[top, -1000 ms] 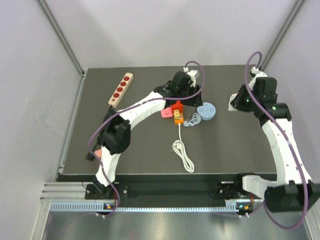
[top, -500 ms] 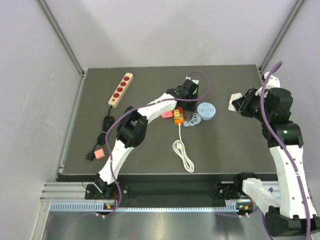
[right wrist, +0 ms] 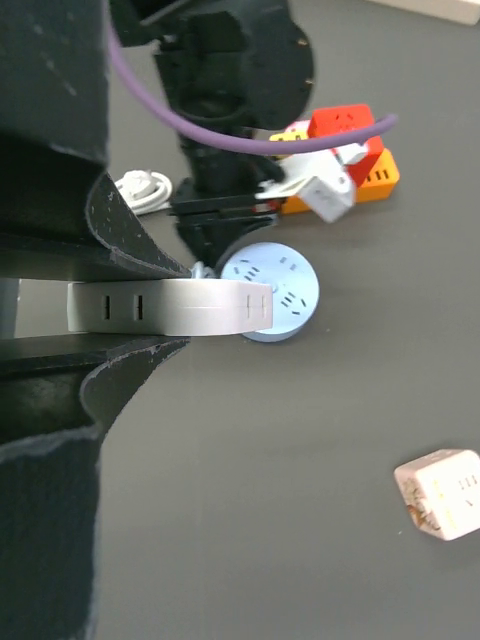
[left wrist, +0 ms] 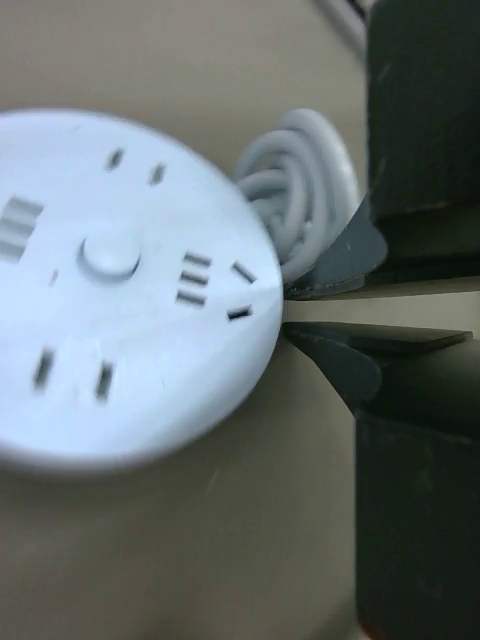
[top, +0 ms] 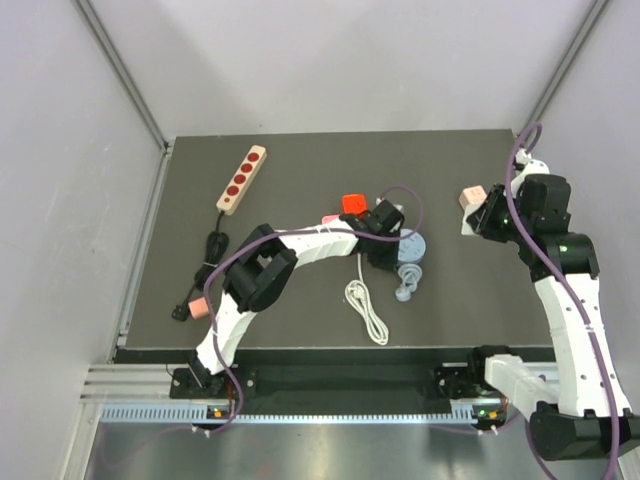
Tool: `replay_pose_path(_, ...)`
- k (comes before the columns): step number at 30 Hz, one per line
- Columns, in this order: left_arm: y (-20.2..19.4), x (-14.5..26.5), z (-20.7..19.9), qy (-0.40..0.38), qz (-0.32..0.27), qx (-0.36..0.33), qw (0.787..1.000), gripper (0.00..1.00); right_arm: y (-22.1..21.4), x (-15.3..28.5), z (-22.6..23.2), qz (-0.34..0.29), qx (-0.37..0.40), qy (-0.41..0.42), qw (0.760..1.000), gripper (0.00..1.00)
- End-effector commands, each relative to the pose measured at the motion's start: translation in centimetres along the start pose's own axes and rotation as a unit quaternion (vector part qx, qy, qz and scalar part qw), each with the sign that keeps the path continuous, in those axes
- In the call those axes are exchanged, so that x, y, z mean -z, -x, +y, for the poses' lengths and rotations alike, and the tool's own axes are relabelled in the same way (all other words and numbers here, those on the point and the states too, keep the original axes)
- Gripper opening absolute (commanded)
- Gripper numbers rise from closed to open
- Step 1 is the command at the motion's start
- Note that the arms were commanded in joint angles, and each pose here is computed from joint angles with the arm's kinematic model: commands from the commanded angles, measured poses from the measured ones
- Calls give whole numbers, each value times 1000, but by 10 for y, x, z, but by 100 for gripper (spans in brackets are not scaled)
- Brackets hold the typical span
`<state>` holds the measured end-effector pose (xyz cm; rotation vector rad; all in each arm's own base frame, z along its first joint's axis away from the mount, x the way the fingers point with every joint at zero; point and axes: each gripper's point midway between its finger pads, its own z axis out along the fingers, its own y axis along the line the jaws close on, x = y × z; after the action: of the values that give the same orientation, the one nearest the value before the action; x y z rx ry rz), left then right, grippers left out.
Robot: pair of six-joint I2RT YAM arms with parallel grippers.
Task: Insert the plug
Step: Adjust the socket at the center of the board.
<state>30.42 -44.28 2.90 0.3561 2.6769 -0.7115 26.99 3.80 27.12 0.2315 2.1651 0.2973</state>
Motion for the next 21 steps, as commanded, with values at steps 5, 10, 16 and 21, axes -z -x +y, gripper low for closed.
replay_pose_path(5,0,53,-103,-171,-23,10,985,23,-28,-20,-12,61,-8,-23,998,0)
replay_pose_path(10,26,97,-71,-115,-53,13,992,43,-64,-44,-6,150,14,-42,988,0)
replay_pose_path(16,53,166,16,-52,-98,51,992,56,-84,-61,1,228,49,-80,969,0)
replay_pose_path(21,46,213,90,-7,-130,53,990,77,-80,-78,8,263,70,-119,955,0)
